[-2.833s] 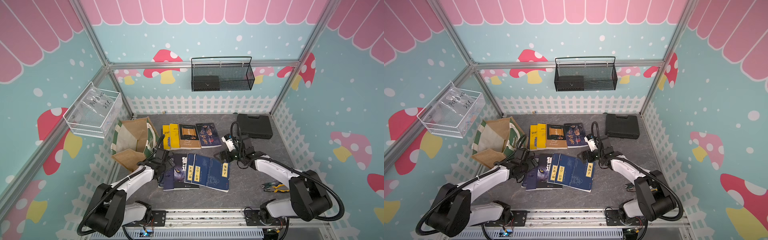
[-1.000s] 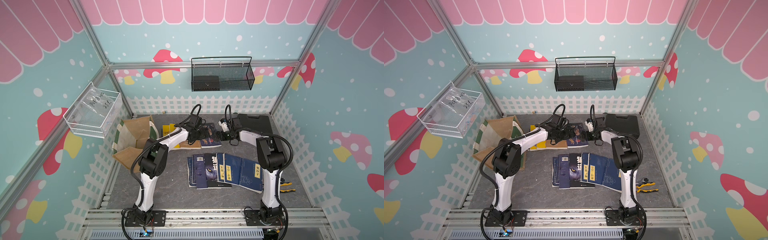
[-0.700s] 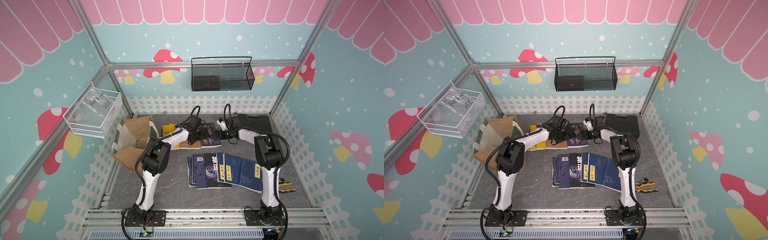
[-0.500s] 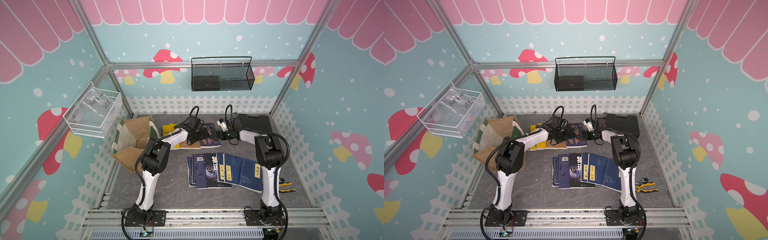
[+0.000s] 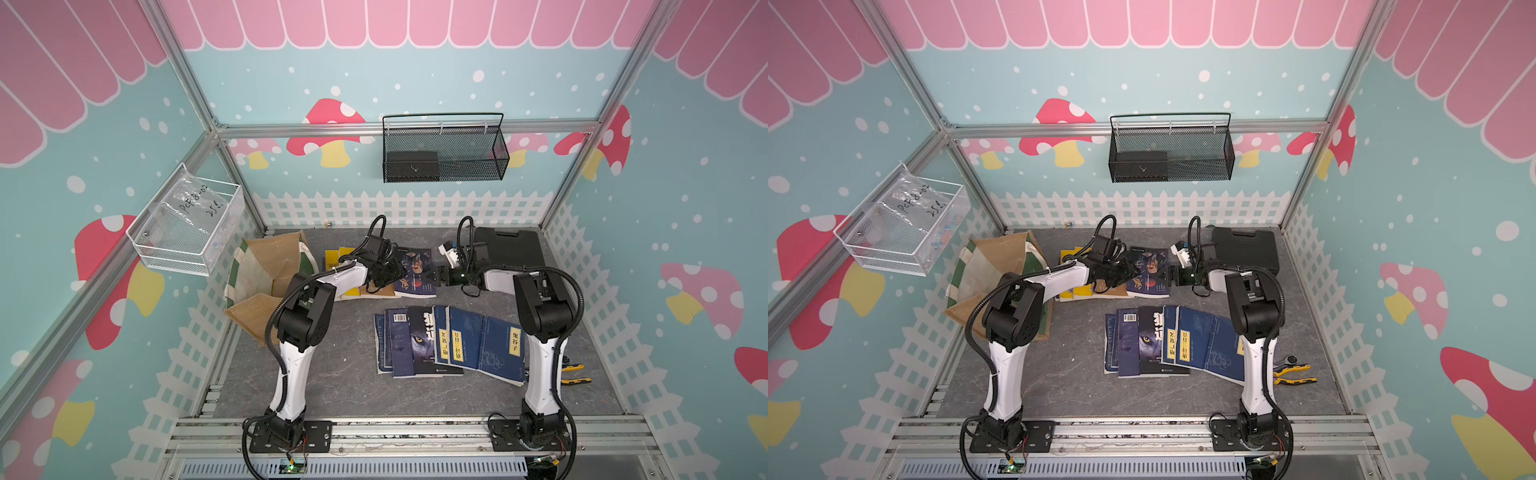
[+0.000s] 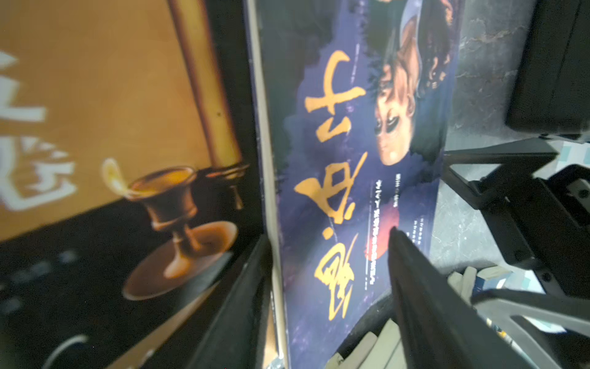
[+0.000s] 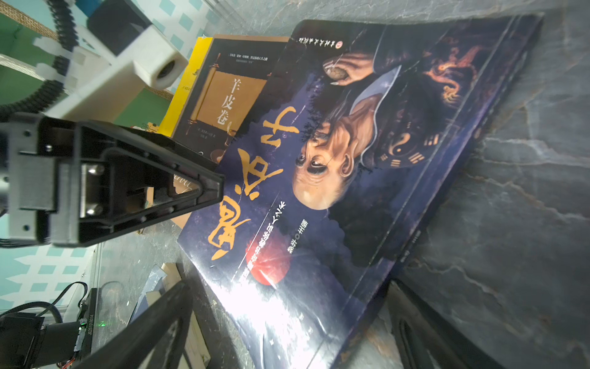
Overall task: Put the books into the canvas bag
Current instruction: Pick up the book from the center of the board.
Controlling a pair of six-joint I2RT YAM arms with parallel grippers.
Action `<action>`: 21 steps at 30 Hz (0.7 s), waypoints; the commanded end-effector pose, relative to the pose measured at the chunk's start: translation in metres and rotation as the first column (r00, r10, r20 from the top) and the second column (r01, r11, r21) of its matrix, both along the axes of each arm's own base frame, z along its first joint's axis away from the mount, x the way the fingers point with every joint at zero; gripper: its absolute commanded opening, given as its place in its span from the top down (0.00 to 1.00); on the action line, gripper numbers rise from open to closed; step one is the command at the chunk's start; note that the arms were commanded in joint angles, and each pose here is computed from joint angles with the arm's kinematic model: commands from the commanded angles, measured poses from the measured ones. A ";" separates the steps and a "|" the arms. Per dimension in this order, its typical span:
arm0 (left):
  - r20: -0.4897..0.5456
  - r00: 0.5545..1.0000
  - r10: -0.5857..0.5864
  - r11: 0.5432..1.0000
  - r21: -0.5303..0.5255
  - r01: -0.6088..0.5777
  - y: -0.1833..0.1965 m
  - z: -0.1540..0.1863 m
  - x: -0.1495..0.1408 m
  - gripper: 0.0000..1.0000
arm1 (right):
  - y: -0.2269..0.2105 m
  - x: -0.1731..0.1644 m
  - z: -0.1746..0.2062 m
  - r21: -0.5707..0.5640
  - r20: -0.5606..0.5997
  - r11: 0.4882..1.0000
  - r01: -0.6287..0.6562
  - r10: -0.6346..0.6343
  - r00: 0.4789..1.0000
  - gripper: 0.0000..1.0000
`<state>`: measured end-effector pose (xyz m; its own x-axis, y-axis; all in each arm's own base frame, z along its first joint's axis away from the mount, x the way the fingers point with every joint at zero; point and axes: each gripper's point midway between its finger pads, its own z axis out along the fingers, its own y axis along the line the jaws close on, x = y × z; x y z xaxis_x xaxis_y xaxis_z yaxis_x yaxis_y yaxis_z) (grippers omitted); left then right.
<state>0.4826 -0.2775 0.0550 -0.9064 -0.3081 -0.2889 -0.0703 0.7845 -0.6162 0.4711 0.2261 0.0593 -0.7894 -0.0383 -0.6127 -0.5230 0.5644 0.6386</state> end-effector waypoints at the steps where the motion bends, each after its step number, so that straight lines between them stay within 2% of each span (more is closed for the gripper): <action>1: -0.021 0.998 -0.066 0.996 -0.055 0.065 -0.022 -0.004 -0.013 0.53 | 0.029 -0.025 0.031 0.106 0.035 0.985 -0.138 0.135 0.990 0.04; 5: -0.018 0.998 -0.061 0.998 -0.035 0.060 -0.019 -0.004 -0.013 0.75 | 0.029 -0.027 0.035 0.113 0.046 0.983 -0.143 0.139 0.989 0.04; 11: -0.025 0.998 -0.061 0.998 -0.018 0.060 -0.017 -0.008 -0.013 1.00 | 0.027 -0.026 0.033 0.112 0.037 0.985 -0.131 0.128 0.991 0.04; 15: 0.000 0.998 -0.070 0.994 -0.085 0.070 -0.021 0.001 -0.011 1.00 | 0.011 -0.018 0.022 0.105 -0.009 0.993 -0.054 0.056 0.998 0.04; 19: 0.081 0.995 -0.059 0.943 -0.321 0.082 -0.029 0.027 -0.004 1.00 | -0.005 -0.011 0.009 0.085 -0.052 0.996 0.017 -0.013 0.999 0.04; 21: 0.095 0.994 -0.046 0.915 -0.395 0.080 -0.024 0.033 0.001 1.00 | -0.009 -0.009 0.005 0.077 -0.063 0.996 0.036 -0.032 0.998 0.04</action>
<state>0.4776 -0.2848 0.0505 -0.9062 -0.3519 -0.2345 -0.0559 0.6494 -0.7584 0.4680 0.2110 0.0550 -0.8230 0.0307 -0.5673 -0.4563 0.5591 0.6922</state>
